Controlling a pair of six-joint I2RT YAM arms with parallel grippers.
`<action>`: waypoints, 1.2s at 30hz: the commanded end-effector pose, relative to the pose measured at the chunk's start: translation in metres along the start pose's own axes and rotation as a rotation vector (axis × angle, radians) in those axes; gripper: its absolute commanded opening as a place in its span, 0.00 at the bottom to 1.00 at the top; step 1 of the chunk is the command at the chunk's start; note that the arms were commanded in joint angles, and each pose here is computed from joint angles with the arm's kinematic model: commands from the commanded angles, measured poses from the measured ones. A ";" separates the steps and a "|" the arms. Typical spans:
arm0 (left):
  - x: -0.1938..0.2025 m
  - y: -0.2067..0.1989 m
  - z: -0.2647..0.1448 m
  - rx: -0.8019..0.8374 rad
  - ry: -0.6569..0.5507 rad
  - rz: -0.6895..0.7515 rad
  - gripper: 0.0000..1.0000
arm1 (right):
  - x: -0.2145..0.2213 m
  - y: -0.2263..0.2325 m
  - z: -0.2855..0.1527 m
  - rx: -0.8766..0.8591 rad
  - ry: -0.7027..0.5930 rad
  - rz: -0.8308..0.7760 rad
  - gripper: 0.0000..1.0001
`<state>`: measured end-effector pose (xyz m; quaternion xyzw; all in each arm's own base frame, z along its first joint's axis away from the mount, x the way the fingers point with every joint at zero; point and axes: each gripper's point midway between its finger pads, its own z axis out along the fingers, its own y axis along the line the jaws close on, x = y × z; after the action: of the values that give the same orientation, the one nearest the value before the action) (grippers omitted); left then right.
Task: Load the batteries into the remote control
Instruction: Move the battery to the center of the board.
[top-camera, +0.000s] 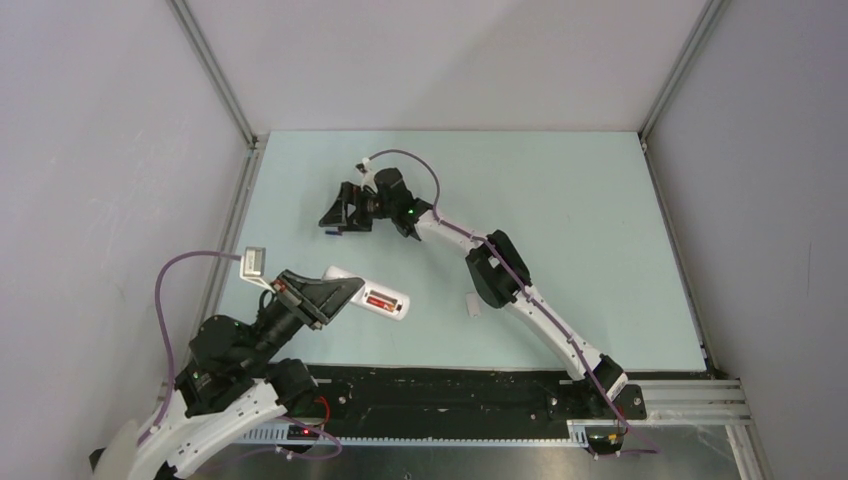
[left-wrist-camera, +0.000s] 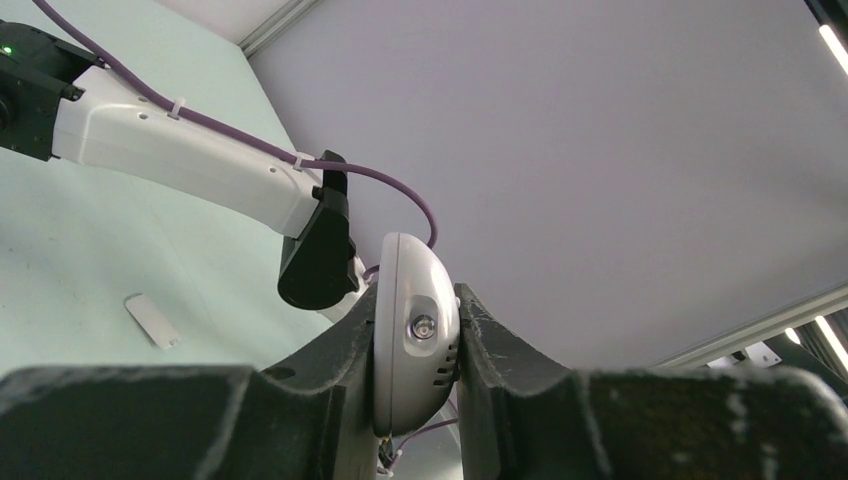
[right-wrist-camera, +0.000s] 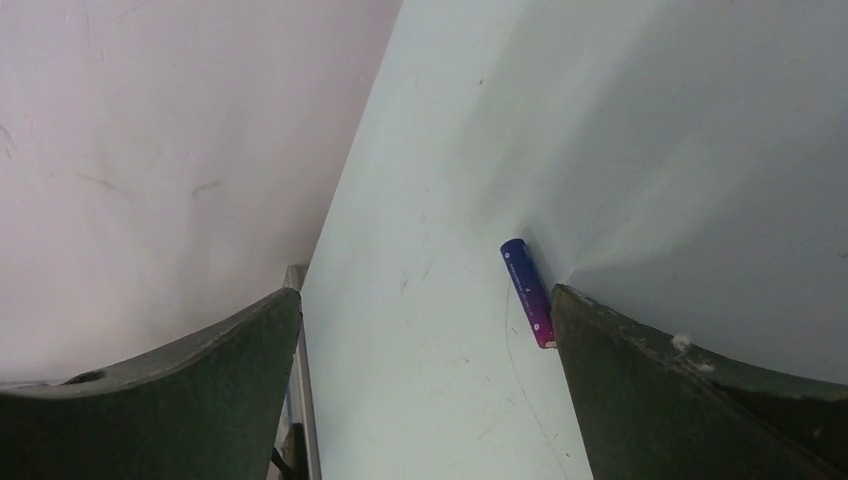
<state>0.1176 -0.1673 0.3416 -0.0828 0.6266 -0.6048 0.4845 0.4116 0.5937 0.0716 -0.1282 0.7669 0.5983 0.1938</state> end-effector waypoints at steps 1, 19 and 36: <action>-0.001 -0.005 -0.001 0.025 -0.006 -0.022 0.00 | 0.026 0.001 0.002 -0.016 0.083 -0.033 0.99; 0.002 -0.002 0.001 0.016 0.005 -0.026 0.00 | 0.047 -0.016 -0.006 0.153 0.103 -0.197 0.92; 0.007 0.001 -0.005 0.022 0.021 -0.046 0.00 | 0.061 -0.023 -0.006 0.291 0.093 -0.270 0.69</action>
<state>0.1154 -0.1682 0.3311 -0.0874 0.6320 -0.6087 0.4717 0.3805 0.5959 0.0503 -0.2341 0.7851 0.5043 0.2729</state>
